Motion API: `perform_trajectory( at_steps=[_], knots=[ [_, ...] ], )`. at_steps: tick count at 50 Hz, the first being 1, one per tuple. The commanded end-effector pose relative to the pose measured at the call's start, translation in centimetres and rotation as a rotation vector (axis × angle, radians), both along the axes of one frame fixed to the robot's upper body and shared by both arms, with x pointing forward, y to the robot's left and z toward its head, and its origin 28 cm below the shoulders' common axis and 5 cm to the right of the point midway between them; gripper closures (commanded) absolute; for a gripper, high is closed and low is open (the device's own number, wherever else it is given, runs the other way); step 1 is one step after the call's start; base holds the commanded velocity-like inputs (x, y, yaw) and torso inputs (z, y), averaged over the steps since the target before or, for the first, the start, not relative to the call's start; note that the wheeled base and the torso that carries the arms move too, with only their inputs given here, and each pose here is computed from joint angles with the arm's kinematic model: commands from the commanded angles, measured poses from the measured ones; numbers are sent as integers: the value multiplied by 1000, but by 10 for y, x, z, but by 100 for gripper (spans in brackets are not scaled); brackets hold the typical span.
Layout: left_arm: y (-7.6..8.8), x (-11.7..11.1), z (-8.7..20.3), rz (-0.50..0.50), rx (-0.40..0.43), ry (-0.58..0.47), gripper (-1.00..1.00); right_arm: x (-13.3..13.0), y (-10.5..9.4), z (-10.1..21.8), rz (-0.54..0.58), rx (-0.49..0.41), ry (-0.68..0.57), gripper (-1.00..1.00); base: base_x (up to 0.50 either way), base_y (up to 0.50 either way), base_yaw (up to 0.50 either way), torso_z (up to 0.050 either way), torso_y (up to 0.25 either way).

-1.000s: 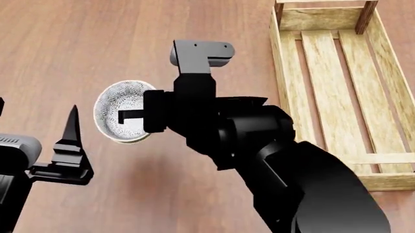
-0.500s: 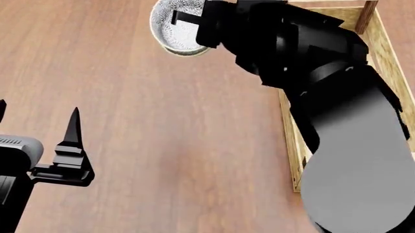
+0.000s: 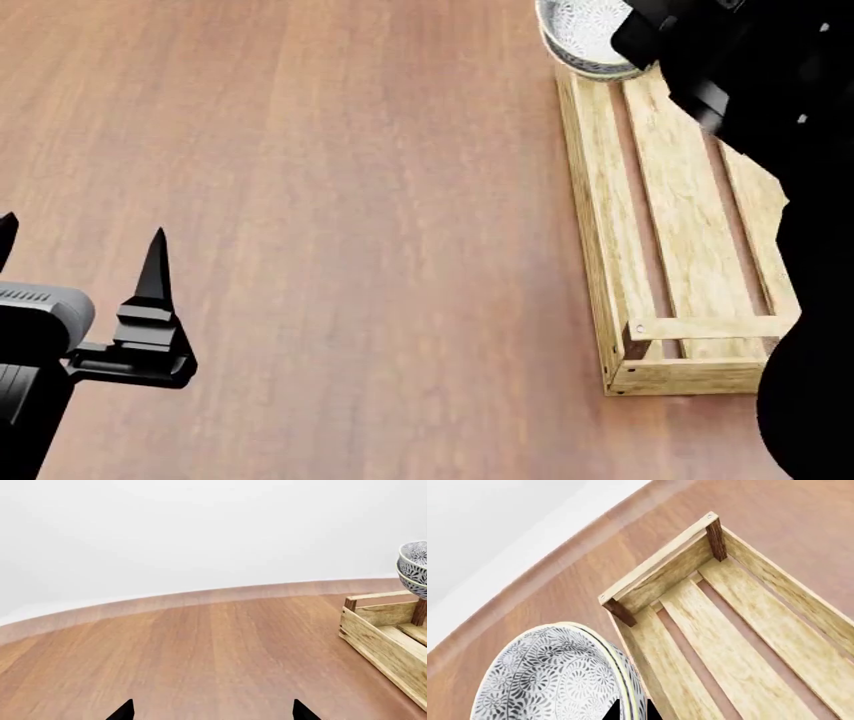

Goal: Stack the right bowl on the left bowl and place them in the tray.

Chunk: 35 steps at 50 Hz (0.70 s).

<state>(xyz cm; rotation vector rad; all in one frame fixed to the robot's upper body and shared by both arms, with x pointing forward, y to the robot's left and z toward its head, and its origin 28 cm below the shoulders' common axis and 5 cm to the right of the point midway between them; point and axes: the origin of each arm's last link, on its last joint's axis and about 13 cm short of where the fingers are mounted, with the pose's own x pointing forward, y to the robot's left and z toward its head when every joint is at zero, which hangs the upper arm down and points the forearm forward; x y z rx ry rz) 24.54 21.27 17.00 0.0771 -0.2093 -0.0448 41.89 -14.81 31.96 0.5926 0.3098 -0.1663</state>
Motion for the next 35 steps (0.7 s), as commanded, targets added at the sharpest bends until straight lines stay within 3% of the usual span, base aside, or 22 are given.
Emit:
perform_trajectory(
  at_steps=[1, 17, 28, 35],
  knots=[
    [1, 0, -2, 2, -2, 6, -100, -4, -35, 1, -136, 135, -23, 100, 0, 0, 0, 0, 0],
    [0, 1, -1, 1, 1, 6, -100, -8, -65, -21, -255, 252, 17, 100, 0, 0, 0, 0, 1],
    [0, 2, -5, -2, -1, 12, -100, -8, -68, -39, -273, 339, 48, 100, 0, 0, 0, 0, 0],
    [1, 2, -6, -3, -3, 15, -100, -7, -68, -43, -243, 424, -19, 100, 0, 0, 0, 2, 1]
  ],
)
